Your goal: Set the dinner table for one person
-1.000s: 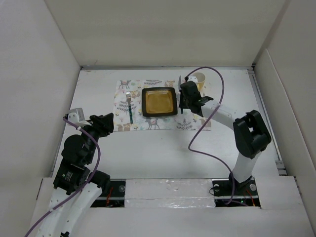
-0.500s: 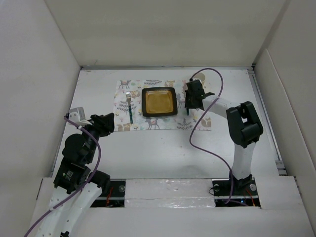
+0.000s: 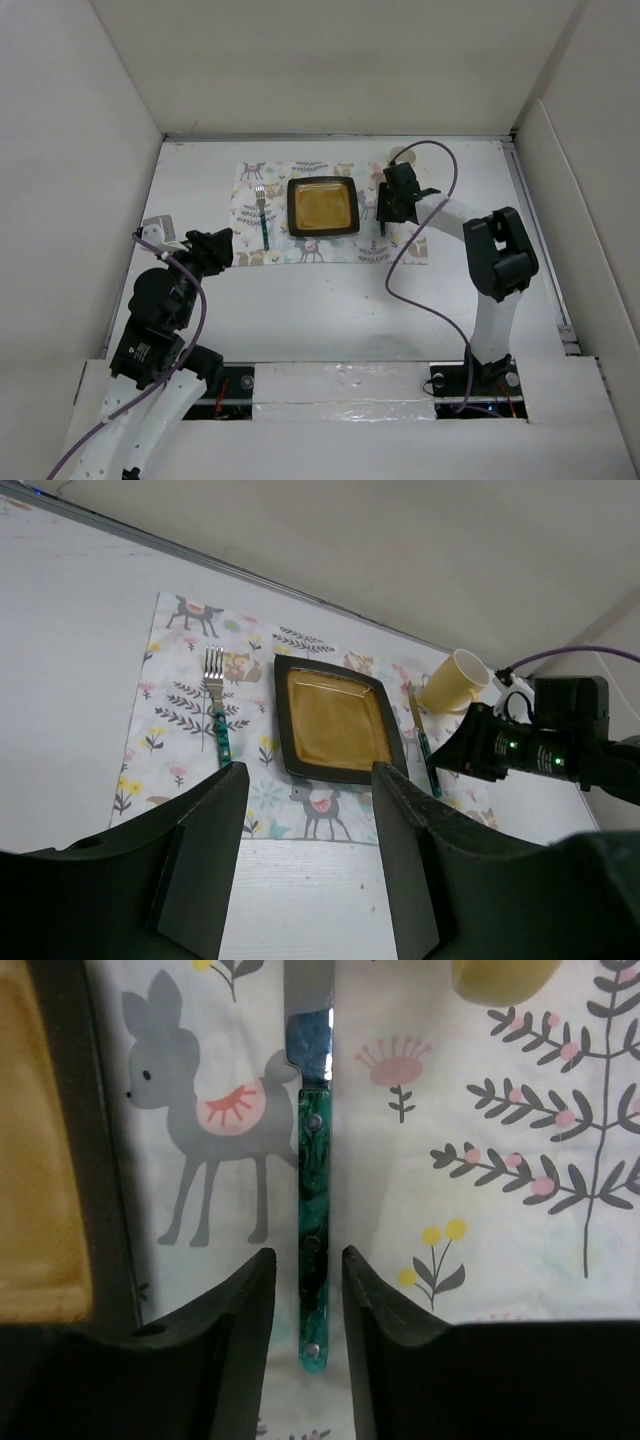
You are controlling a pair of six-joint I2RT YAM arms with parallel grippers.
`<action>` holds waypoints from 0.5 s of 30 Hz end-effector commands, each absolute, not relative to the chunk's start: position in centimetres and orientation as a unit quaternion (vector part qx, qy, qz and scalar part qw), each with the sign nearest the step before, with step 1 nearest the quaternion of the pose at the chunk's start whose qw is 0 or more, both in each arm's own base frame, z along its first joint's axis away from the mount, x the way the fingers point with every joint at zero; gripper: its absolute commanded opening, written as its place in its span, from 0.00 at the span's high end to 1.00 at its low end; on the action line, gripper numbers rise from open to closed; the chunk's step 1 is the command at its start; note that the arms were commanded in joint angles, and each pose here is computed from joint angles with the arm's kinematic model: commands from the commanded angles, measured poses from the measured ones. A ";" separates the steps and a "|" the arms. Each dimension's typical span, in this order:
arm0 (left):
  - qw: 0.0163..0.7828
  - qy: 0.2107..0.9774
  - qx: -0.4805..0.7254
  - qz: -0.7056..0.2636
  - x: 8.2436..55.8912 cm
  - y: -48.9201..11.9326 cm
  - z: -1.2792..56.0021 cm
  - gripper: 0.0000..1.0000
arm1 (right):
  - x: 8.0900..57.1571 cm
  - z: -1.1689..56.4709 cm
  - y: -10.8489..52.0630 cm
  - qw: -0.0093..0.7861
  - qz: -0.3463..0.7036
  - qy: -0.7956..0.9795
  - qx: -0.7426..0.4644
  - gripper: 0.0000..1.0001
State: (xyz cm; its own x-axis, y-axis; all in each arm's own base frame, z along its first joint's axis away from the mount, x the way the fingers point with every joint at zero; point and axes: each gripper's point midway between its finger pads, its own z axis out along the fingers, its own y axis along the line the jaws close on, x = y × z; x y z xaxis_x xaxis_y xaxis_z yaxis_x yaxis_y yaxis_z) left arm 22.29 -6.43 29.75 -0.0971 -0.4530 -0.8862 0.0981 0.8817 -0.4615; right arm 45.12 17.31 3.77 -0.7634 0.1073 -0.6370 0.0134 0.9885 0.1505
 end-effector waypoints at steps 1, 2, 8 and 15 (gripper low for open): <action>0.680 0.691 -0.126 -0.211 22.4 -6.2 31.6 0.51 | 45.8 9.3 18.1 0.393 0.101 0.913 0.031 0.60; 0.681 0.690 -0.128 -0.210 22.5 -6.1 31.6 0.51 | 45.6 11.3 18.1 0.408 0.108 0.906 0.032 0.56; 0.678 0.692 -0.130 -0.209 22.5 -6.1 31.4 0.44 | 42.4 21.2 20.6 0.487 0.152 0.860 -0.006 0.48; 0.685 0.685 -0.138 -0.207 22.2 -5.6 31.8 0.35 | 32.2 36.2 17.7 0.664 0.223 0.714 0.016 0.97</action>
State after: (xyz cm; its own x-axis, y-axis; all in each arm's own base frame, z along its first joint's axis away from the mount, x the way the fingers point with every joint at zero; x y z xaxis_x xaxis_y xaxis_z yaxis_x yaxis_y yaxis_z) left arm 22.33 -6.21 29.75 -0.0915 -0.4541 -0.8862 0.0874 0.8829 -0.4614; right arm 35.78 20.45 30.14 -0.3327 0.2218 -0.9166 -0.2610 0.9123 0.3155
